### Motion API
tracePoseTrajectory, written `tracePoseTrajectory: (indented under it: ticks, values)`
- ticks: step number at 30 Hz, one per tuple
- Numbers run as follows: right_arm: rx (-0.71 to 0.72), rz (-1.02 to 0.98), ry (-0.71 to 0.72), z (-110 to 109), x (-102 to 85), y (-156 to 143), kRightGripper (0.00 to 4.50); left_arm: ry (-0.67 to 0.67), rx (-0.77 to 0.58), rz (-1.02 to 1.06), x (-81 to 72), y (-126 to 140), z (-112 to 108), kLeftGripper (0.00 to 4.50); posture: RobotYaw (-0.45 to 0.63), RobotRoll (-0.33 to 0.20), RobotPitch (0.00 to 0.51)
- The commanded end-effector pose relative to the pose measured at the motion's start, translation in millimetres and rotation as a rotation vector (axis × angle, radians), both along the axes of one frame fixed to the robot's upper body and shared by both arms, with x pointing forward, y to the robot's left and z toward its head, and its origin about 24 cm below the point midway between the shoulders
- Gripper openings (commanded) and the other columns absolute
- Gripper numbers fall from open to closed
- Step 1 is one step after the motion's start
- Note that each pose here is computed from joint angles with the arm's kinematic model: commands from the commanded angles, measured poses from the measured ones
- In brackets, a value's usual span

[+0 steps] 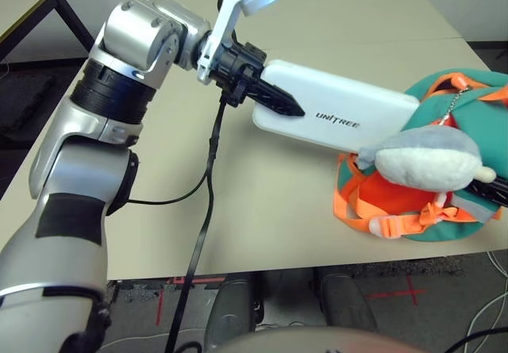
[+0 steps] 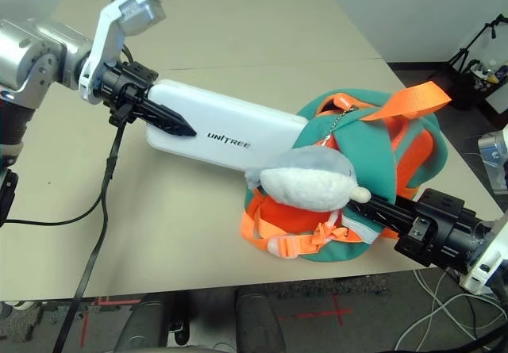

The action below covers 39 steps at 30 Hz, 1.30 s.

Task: Put the pencil case into the backpack and zip it.

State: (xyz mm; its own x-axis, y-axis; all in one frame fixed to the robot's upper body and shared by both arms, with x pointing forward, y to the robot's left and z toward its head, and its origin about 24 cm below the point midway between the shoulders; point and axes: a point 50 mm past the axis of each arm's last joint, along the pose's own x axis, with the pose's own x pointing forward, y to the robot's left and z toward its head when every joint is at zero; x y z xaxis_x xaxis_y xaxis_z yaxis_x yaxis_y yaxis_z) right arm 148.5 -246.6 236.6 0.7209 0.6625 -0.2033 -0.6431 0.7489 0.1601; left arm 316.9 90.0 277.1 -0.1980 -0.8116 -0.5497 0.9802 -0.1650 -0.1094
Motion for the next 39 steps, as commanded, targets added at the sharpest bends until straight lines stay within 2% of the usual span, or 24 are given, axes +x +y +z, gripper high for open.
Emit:
tracePoseTrajectory:
  ticks: [1, 5, 12, 16, 23, 30, 32, 34, 39]
  values:
    - [0.012, 0.021, -0.031, 0, 6.6, 5, 0.2, -0.042, 0.042, -0.078, -1.2, -20, -7, 1.36, -0.23, 0.0, 0.109]
    - [0.025, 0.047, -0.063, 2, 14.3, 12, 0.2, -0.132, 0.077, -0.079, 8.9, -34, -11, 1.36, -0.23, 0.0, 0.093]
    - [0.035, 0.071, -0.084, 1, 22.4, 17, 0.2, -0.237, 0.082, -0.077, 20.5, -52, -4, 1.36, -0.22, 0.0, 0.081]
    - [0.047, 0.083, -0.086, 0, 24.4, 20, 0.2, -0.215, 0.092, -0.116, 15.7, -62, -5, 1.36, -0.21, 0.0, 0.079]
    - [0.063, 0.095, -0.091, -4, 27.1, 23, 0.2, -0.161, 0.159, -0.165, 7.3, -73, -24, 1.36, -0.21, 0.0, 0.074]
    - [0.068, 0.102, -0.096, -5, 29.0, 25, 0.2, -0.113, 0.124, -0.137, 5.2, -74, -29, 1.36, -0.21, 0.0, 0.072]
    - [0.068, 0.104, -0.096, -5, 29.4, 26, 0.2, -0.107, 0.101, -0.127, 4.5, -74, -26, 2.07, -0.2, 0.0, 0.069]
    - [0.068, 0.105, -0.098, -5, 30.1, 26, 0.2, -0.102, 0.061, -0.113, 3.8, -73, -18, 2.58, -0.2, 0.0, 0.068]
    - [0.069, 0.108, -0.098, -5, 31.6, 25, 0.2, -0.079, -0.025, -0.077, 2.5, -60, 5, 4.34, -0.19, 0.0, 0.068]
